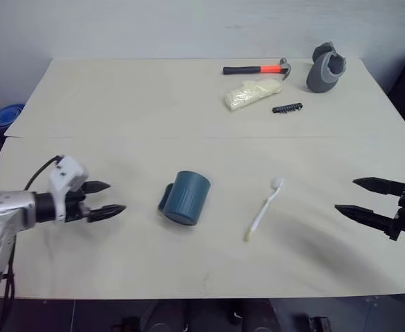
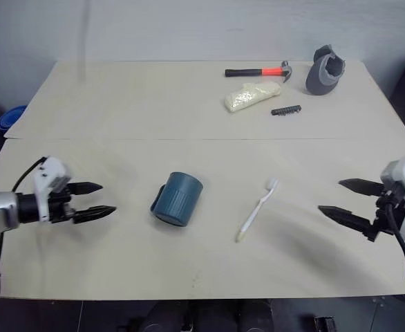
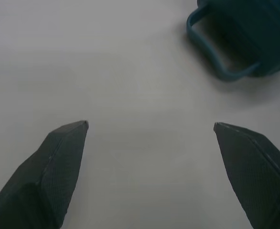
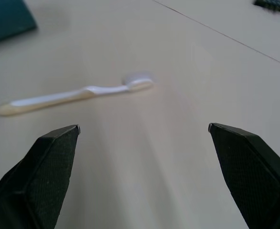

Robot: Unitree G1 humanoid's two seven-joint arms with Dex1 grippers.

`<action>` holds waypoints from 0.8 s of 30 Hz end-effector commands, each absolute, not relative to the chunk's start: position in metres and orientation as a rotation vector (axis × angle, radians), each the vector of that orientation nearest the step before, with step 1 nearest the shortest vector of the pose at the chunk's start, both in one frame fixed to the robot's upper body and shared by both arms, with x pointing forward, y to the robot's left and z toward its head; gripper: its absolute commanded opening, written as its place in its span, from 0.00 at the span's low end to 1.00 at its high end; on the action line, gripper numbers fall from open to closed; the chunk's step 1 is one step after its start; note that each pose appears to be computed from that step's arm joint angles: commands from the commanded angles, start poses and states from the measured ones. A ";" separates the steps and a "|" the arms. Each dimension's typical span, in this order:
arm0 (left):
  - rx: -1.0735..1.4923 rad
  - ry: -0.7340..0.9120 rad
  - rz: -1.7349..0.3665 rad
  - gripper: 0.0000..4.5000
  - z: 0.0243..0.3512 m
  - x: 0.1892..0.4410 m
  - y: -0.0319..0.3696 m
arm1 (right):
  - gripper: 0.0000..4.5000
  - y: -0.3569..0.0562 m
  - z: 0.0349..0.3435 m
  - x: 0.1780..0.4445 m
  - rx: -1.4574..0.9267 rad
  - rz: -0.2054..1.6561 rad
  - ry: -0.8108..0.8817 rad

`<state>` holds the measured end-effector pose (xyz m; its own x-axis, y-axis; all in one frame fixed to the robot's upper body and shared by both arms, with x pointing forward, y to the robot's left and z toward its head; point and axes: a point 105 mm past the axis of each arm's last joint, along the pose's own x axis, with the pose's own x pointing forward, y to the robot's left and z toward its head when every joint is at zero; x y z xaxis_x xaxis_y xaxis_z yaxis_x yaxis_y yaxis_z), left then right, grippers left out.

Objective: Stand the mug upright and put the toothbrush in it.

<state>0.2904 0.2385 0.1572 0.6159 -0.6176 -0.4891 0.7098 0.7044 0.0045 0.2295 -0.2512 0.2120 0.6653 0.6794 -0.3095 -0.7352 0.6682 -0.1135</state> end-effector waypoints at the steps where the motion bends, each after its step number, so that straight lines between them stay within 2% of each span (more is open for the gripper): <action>1: 0.099 0.592 -0.750 0.99 0.169 0.293 0.216 | 1.00 -0.201 0.238 0.206 -0.245 1.024 0.213; 5: 0.041 0.664 -0.701 0.99 0.170 0.310 0.186 | 1.00 -0.167 0.243 0.190 -0.278 1.179 0.213; 9: 0.045 0.713 -0.711 0.99 0.171 0.314 0.164 | 1.00 -0.161 0.246 0.192 -0.286 1.181 0.175; 16: 0.154 0.851 -0.716 0.99 0.146 0.311 0.154 | 1.00 -0.152 0.245 0.191 -0.309 1.208 0.128; 22: 0.197 0.837 -0.774 0.99 0.139 0.318 0.134 | 1.00 -0.151 0.249 0.190 -0.303 1.204 0.095; 24: 0.200 0.840 -0.778 0.91 0.139 0.322 0.130 | 1.00 -0.150 0.249 0.190 -0.305 1.201 0.091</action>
<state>0.3216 0.1338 0.1444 0.4365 -0.5406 -0.7192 0.6834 0.7192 -0.1258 0.1936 -0.1532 0.2428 0.3654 0.8938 -0.2600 -0.9296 0.3358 -0.1518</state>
